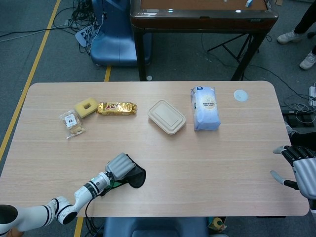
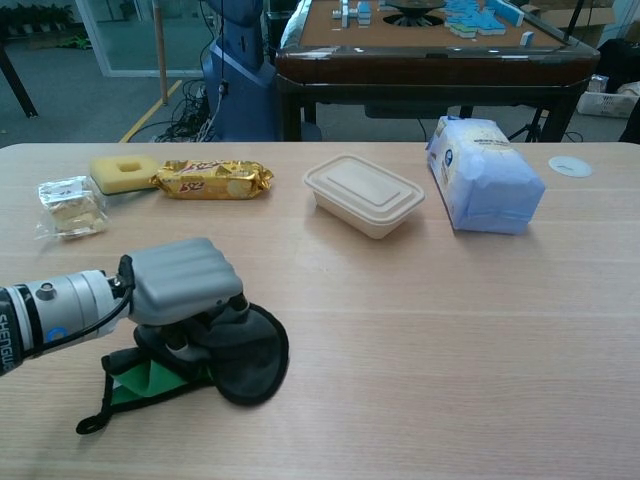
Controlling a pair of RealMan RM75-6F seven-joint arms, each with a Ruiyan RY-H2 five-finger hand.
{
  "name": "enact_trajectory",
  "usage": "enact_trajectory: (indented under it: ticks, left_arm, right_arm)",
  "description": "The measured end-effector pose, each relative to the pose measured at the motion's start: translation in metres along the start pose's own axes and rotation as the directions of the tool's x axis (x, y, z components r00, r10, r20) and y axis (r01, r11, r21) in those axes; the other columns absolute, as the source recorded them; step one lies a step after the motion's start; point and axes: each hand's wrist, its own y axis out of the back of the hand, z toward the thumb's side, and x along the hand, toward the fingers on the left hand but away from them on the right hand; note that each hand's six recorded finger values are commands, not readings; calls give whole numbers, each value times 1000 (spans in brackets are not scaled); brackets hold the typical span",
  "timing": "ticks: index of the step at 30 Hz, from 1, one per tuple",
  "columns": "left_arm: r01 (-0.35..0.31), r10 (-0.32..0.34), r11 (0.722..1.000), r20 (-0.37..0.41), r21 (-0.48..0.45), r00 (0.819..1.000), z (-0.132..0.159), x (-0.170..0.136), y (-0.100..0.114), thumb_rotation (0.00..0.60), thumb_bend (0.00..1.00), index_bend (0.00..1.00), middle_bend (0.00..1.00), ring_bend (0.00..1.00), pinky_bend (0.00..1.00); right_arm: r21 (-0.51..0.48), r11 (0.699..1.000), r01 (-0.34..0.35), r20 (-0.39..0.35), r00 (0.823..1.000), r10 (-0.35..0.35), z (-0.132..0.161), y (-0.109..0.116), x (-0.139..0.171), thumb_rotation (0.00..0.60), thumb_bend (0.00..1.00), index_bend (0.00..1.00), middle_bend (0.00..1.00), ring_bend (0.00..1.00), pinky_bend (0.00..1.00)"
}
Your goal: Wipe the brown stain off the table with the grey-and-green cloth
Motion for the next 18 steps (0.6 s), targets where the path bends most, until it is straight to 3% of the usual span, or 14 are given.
enact_trajectory:
  ticks: [4,7,18]
  left_arm:
    - [22,-22,1000,-33,19,999,-12,-1,-4,600,200,617,666,661,998]
    - [29,-29,999,-20,-16,999,-6,-2,-3,600,201,617,666,661,998]
    - [-4,26,990,156,-142,987,61,-11,24,600,200,615,666,661,998]
  right_arm:
    - [0,1000,-1,0,1000,1,0,0,0,600,249,366,364,309,293]
    - [0,1000,0,-1,1000,0,1,0,0,600,249,366,364,309,293]
    - [1,1000,4,5,1000,-4,0,2,1,600,249,366,364,309,293]
